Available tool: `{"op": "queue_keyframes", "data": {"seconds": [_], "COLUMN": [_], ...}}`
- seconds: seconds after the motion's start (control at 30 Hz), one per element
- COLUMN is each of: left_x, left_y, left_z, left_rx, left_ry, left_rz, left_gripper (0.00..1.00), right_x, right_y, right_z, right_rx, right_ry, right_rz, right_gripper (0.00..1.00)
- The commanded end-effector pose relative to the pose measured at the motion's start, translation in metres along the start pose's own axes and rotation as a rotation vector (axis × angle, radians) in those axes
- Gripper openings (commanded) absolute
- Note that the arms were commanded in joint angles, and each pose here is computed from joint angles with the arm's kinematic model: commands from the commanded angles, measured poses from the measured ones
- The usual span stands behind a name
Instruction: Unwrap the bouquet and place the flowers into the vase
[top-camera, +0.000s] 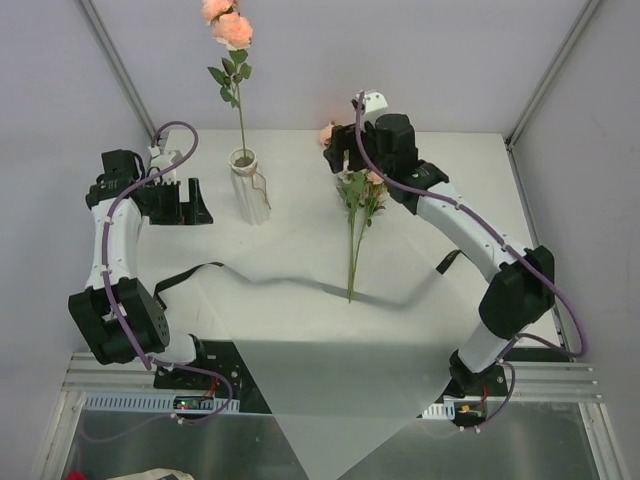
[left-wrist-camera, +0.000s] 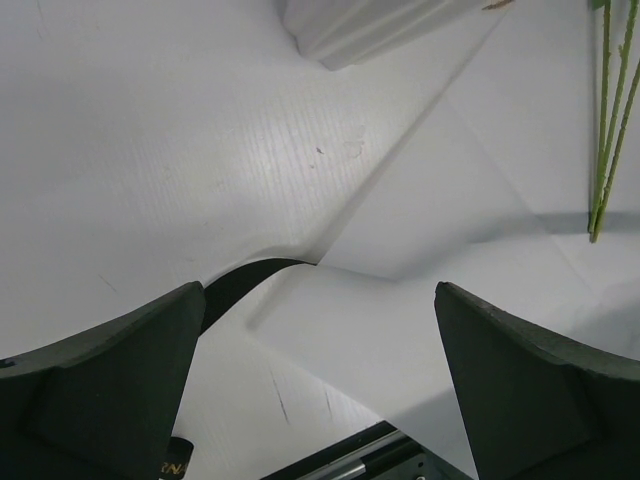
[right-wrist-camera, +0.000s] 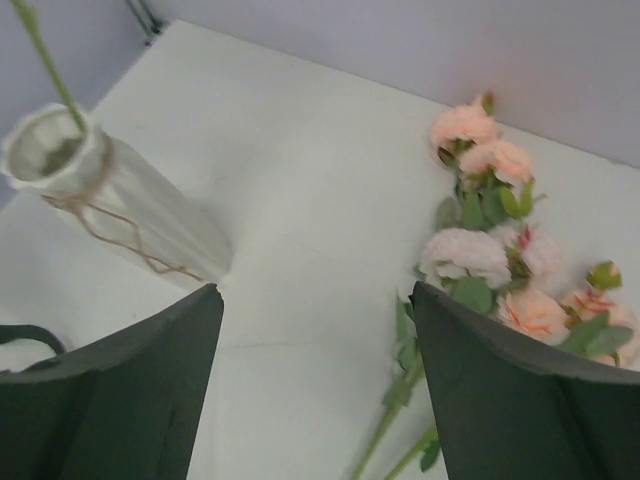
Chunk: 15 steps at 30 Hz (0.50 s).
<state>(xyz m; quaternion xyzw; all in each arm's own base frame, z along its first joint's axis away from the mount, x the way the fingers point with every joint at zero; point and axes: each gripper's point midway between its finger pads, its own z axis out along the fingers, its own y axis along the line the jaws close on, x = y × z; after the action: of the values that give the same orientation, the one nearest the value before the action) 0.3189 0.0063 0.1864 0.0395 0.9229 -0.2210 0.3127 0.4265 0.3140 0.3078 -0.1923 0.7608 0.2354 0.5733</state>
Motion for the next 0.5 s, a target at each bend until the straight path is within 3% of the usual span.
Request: {"op": "queue_keyframes", "data": {"seconds": [0.0, 0.07, 0.23, 0.33, 0.47], "left_x": [-0.021, -0.023, -0.017, -0.013, -0.014], "left_y": [0.0, 0.0, 0.01, 0.014, 0.016], "left_z": [-0.019, -0.02, -0.014, -0.013, -0.014], "left_rx": [-0.048, -0.05, -0.081, -0.084, -0.096], "left_ry": [-0.089, -0.099, -0.079, -0.072, -0.075], "left_rz": [0.041, 0.045, 0.028, 0.014, 0.011], "left_gripper": [0.99, 0.99, 0.99, 0.99, 0.99], "right_x": [0.085, 0.122, 0.161, 0.178, 0.191], "right_y": [-0.046, -0.062, -0.074, -0.078, -0.083], "right_z": [-0.006, -0.006, 0.0, 0.0, -0.013], "right_rx": [0.178, 0.26, 0.308, 0.337, 0.385], "right_ry": [0.324, 0.455, 0.523, 0.58, 0.613], "right_rz": [0.022, 0.003, 0.028, 0.048, 0.072], "right_gripper": [0.73, 0.73, 0.72, 0.65, 0.62]}}
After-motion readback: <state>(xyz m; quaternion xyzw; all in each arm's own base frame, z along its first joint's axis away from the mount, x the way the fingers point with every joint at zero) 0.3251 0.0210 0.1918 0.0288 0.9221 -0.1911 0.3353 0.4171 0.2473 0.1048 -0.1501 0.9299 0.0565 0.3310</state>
